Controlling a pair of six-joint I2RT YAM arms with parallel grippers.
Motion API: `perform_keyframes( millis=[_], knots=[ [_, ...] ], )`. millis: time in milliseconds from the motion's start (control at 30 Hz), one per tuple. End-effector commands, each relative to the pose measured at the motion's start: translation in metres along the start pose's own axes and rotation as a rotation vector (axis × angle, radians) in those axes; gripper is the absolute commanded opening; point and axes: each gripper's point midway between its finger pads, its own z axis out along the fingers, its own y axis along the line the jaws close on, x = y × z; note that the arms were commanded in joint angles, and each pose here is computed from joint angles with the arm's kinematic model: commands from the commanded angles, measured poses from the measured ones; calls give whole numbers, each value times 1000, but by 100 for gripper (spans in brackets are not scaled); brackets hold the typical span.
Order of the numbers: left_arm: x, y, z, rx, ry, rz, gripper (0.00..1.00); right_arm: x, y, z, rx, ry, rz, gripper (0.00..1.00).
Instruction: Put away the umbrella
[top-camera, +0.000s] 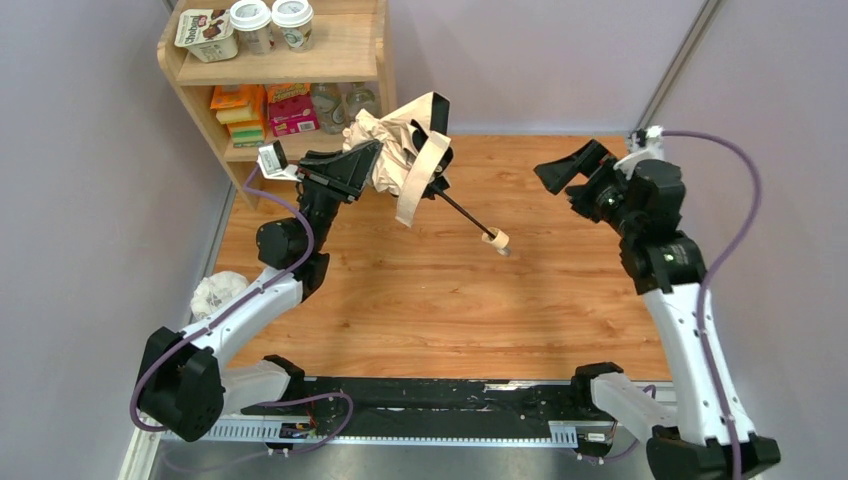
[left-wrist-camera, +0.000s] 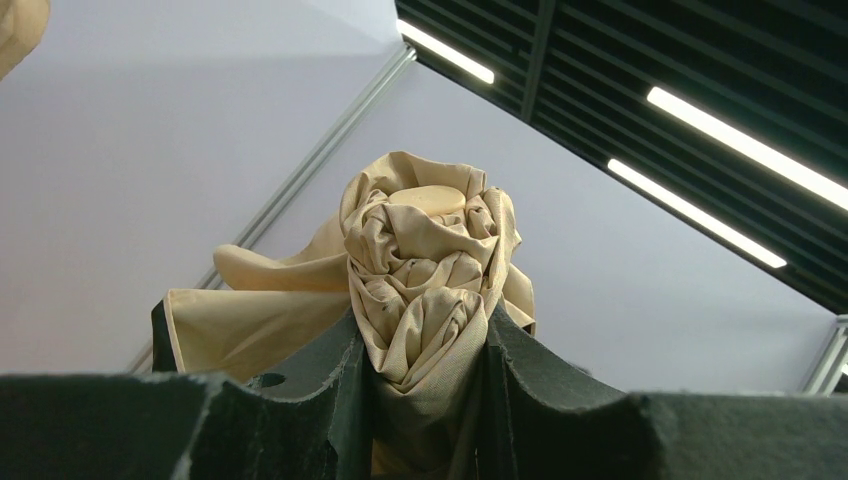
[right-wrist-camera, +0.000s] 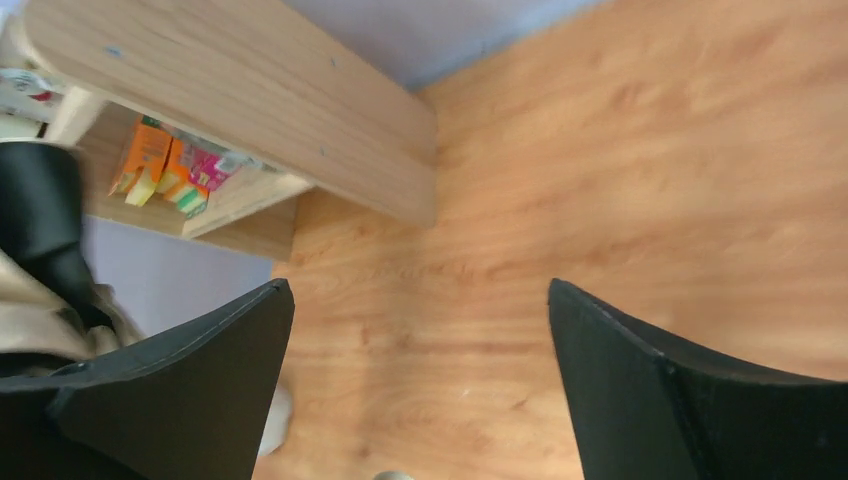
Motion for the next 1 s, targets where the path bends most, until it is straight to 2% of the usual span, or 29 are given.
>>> perform_keyframes(
  millis=[0,67,167,267,367,467,533,633,833,967],
  knots=[
    [-46,-85,8,270,-156,9,0,84,18,37,-266,392,476,99],
    [-47,-88,8,276,-159,-4,0,114,30,42,-347,562,673,97],
    [-49,-90,7,277,-163,-9,0,137,70,40,-500,721,870,97],
    [-53,-94,5,281,-177,-13,0,157,114,33,-604,844,1030,97],
    [-55,-96,4,283,-187,-24,0,164,153,22,-700,940,1195,91],
    [-57,-99,4,289,-192,-40,0,151,184,11,-818,998,1377,80],
    [-60,-103,4,296,-200,-38,0,158,205,0,-818,1083,1431,79],
    [-64,-109,4,310,-210,-35,0,158,217,-9,-818,1106,1502,79],
    [-69,-122,5,341,-219,-30,0,155,208,-13,-774,1030,1589,81],
    [-72,-128,5,357,-222,-38,0,142,217,-22,-872,1054,1632,78]
  ],
)
